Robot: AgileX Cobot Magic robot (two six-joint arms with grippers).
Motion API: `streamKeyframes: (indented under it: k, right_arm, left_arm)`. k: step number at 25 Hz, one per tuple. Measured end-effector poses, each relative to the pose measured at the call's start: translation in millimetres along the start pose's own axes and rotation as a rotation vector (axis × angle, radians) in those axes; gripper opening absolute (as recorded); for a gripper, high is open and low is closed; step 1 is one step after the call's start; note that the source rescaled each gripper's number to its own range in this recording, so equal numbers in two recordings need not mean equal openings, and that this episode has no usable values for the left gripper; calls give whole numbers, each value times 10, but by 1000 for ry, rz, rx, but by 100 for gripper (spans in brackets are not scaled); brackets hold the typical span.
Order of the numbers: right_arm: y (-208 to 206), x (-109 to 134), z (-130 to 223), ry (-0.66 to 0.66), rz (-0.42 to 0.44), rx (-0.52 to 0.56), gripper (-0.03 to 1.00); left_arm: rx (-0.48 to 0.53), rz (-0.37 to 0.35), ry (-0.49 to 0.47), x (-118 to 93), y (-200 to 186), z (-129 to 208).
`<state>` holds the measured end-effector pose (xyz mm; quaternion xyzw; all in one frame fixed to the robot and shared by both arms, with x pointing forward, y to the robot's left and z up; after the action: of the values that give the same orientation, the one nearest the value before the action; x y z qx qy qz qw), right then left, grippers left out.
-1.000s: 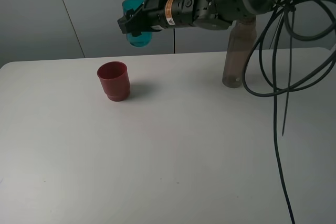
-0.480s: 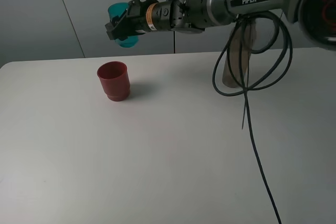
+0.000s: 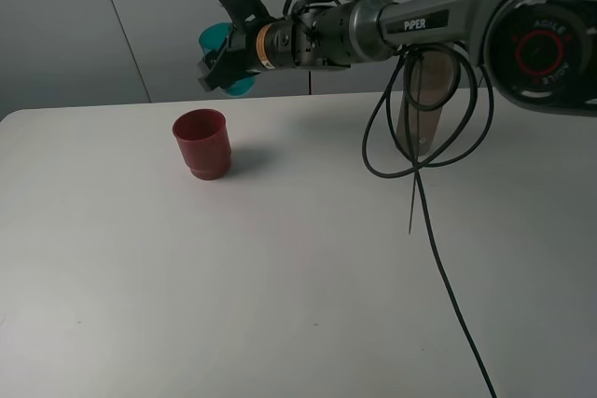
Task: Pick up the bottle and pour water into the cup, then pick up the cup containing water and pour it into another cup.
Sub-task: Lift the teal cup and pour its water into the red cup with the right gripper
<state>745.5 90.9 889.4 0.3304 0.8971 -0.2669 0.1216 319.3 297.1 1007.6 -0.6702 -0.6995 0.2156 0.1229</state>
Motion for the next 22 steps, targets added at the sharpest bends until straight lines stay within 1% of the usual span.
streamKeyframes:
  k: [5,13,22]
  right_arm:
    - [26,17,69,-96,-1,18,9]
    - [29,36,61,-238,-4,18,9]
    - [39,127,15,-470,-18,9,9]
  left_arm:
    - [0,0,0,0,0,0]
    - [0,0,0,0,0,0]
    - [0,0,0,0,0,0]
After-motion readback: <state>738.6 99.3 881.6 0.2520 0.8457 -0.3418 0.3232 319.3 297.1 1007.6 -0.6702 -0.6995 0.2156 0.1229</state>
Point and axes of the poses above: a point on each arm's last joint axis where the gripper is mounted, y pointing out along that axis toward the gripper, x along the wrist's bending axis when the last joint is at zero, z = x × y, the point moved 10 cm from there along y, pointing out along that axis toward the gripper, and after that the axes turned 14 degrees about -y, right-handed, at the moved point
